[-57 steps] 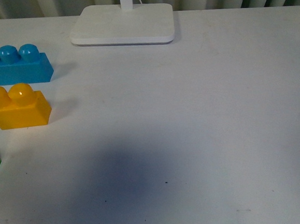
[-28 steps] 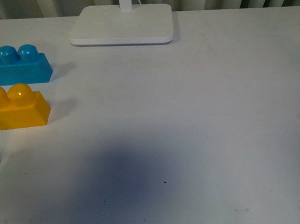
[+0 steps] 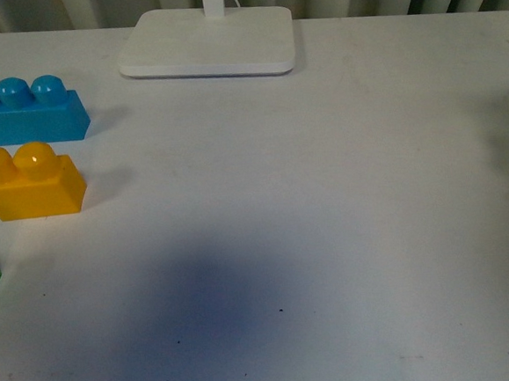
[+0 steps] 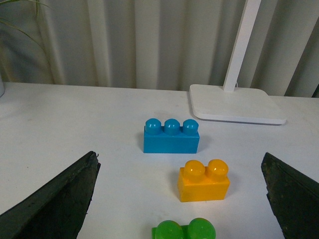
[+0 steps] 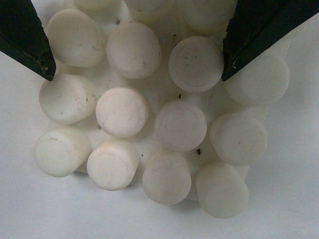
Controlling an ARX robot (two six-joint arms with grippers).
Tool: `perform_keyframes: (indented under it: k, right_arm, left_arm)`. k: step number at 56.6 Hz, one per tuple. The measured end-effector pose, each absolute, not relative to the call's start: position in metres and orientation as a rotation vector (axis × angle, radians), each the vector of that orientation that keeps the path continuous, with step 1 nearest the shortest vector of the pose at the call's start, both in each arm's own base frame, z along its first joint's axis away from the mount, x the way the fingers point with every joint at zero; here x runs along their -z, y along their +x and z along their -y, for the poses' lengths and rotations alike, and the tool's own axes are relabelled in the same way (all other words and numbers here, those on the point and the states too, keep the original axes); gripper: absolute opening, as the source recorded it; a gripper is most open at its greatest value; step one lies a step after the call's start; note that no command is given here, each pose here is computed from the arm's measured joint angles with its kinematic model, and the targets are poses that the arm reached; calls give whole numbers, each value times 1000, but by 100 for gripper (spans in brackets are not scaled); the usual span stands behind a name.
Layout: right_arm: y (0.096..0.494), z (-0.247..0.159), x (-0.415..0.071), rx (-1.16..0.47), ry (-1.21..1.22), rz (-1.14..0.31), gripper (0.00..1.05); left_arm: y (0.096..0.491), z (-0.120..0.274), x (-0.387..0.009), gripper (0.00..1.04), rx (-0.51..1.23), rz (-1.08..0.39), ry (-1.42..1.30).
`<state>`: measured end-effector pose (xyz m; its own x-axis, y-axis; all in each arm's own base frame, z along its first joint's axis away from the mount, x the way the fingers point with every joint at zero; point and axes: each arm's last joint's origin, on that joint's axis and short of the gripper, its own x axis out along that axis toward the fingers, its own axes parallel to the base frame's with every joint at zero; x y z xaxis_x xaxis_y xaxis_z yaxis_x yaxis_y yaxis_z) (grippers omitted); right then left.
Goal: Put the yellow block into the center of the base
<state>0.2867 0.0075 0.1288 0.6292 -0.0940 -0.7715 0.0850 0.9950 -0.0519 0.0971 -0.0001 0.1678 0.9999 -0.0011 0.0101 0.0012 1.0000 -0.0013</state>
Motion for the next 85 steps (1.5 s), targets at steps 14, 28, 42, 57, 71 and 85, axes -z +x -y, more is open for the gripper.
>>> perform_keyframes:
  k: [14, 28, 42, 57, 71, 85]
  right_arm:
    - [283, -76, -132, 29, -2, -878, 96]
    - [275, -136, -134, -107, 26, -896, 96]
    - [273, -169, -135, -125, 34, -904, 96]
    - [282, -186, -139, -107, 66, -917, 96]
    - [281, -194, -142, -126, 77, -920, 96]
    - [270, -181, -157, -169, 94, -919, 96]
  left_arm:
    - [97, 0, -168, 98, 1, 10, -1]
    - [97, 0, -168, 98, 1, 10, -1]
    - [97, 0, -168, 98, 1, 10, -1]
    - [97, 0, -168, 98, 1, 10, -1]
    - [97, 0, -168, 98, 1, 10, -1]
    - [97, 0, -168, 98, 1, 10, -1]
